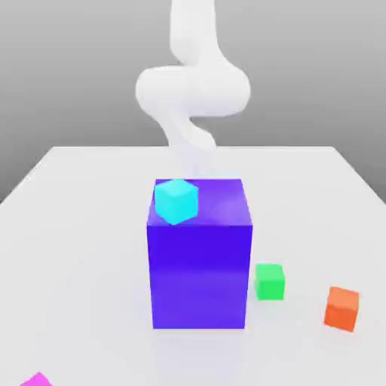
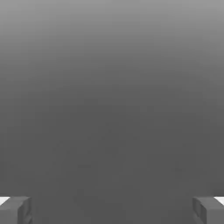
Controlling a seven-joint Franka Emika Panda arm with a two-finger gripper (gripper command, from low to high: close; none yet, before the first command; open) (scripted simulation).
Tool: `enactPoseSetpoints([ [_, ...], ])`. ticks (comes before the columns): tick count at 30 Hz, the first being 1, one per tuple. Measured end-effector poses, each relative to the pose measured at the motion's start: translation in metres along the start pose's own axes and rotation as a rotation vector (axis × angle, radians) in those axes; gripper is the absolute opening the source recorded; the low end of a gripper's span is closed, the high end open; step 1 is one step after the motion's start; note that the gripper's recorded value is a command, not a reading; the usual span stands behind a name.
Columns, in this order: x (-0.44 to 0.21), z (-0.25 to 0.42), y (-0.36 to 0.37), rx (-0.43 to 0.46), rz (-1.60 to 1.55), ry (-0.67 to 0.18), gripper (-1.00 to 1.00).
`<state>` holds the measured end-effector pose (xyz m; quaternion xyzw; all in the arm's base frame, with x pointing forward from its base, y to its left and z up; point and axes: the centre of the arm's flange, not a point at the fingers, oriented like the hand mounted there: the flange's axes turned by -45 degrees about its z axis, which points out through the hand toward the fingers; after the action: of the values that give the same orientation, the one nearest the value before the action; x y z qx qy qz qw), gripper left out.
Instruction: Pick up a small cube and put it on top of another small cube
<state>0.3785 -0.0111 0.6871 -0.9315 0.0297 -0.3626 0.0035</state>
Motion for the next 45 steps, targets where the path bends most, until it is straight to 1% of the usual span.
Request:
enactPoseSetpoints([
  [8, 0.005, 0.131, 0.044, -0.06, 0.146, -0.183, 0.0],
  [16, -0.027, 0.259, 0.099, -0.124, 0.297, -0.358, 0.0],
  [24, -0.097, 0.375, 0.16, -0.194, 0.453, -0.53, 0.0],
  [31, -0.188, 0.461, 0.207, -0.256, 0.587, -0.68, 0.0],
  [35, -0.235, 0.507, 0.216, -0.266, 0.609, -0.704, 0.0],
  [36, -0.244, 0.517, 0.216, -0.267, 0.609, -0.705, -1.0],
  [42, -0.249, 0.521, 0.217, -0.266, 0.61, -0.705, -1.0],
  [45, -0.229, 0.501, 0.216, -0.266, 0.61, -0.705, -1.0],
])
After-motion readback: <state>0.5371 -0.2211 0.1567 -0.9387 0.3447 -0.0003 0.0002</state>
